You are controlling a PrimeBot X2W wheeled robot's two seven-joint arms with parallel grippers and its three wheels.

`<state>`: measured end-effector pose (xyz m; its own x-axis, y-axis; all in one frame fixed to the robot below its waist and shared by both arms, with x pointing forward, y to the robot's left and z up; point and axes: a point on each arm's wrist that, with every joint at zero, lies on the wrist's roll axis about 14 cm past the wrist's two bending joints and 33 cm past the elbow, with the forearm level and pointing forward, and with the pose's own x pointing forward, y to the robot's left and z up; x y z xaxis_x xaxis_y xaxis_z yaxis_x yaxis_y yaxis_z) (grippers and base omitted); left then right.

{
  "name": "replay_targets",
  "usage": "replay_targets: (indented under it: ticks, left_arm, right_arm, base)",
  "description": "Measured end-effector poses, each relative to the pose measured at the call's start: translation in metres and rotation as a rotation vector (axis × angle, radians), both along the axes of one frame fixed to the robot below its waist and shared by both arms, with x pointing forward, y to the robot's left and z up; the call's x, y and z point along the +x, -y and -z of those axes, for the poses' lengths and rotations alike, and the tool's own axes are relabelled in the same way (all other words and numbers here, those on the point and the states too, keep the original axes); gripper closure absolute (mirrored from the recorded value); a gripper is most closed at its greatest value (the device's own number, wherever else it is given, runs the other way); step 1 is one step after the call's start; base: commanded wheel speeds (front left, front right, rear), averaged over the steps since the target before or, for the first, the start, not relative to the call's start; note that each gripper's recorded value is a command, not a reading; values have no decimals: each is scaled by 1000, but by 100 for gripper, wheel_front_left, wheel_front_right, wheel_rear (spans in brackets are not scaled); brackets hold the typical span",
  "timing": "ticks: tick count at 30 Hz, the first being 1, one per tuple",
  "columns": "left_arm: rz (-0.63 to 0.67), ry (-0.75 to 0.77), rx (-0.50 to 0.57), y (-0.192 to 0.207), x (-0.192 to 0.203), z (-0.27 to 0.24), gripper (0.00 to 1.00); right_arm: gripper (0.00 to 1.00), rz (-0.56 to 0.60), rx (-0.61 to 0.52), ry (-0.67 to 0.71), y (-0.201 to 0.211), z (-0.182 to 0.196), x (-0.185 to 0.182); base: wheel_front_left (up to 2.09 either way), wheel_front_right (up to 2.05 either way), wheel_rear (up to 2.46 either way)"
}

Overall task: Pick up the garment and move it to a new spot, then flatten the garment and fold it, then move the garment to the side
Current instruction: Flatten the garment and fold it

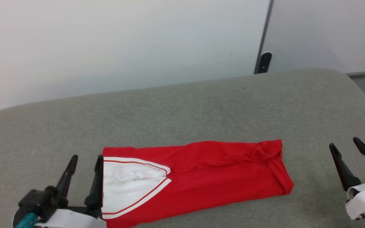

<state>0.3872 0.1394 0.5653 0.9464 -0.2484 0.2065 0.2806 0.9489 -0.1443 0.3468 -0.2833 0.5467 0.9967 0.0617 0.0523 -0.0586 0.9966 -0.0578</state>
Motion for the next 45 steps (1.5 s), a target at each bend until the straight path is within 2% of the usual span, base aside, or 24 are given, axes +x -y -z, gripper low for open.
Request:
replay_targets:
  ticks: [5, 10, 17, 22, 27, 32, 37, 38, 39, 45]
  left_arm:
    - [36, -20, 2, 12, 8, 11, 0]
    - [31, -23, 16, 8, 12, 15, 0]
    - [-17, -37, 6, -9, 5, 21, 0]
    - [-54, -39, -4, -21, 0, 21, 0]
    - [-85, -52, -13, -30, -3, 25, 0]
    - [-107, -72, -29, -33, -2, 32, 0]
    - [-138, -101, -38, -41, 0, 41, 0]
    - [-148, -110, -39, -44, -1, 44, 0]
    - [-156, -116, -39, -46, -1, 46, 0]
    - [-200, -140, -37, -61, -4, 54, 0]
  right_arm:
    - [0, 35, 16, -41, 7, 13, -9]
    - [0, 0, 18, -147, -6, 28, 3]
    - [0, -84, 39, -485, -32, 67, 32]
    - [0, -112, -33, -716, -40, 94, 47]
    - [0, -123, -18, -898, -55, 117, 63]
    - [0, -136, -3, -1096, -72, 153, 64]
    - [0, -141, -22, -1190, -82, 169, 75]
    - [73, -146, -29, -1199, -85, 172, 77]
    - [100, -146, -31, -1204, -86, 173, 79]
    - [100, -152, -8, -1173, -91, 172, 95]
  base:
    - [0, 0, 0]
    - [0, 0, 0]
    - [0, 0, 0]
    - [0, 0, 0]
    - [0, 0, 0]
    - [0, 0, 0]
    - [0, 0, 0]
    - [0, 0, 0]
    - [0, 0, 0]
    - [0, 0, 0]
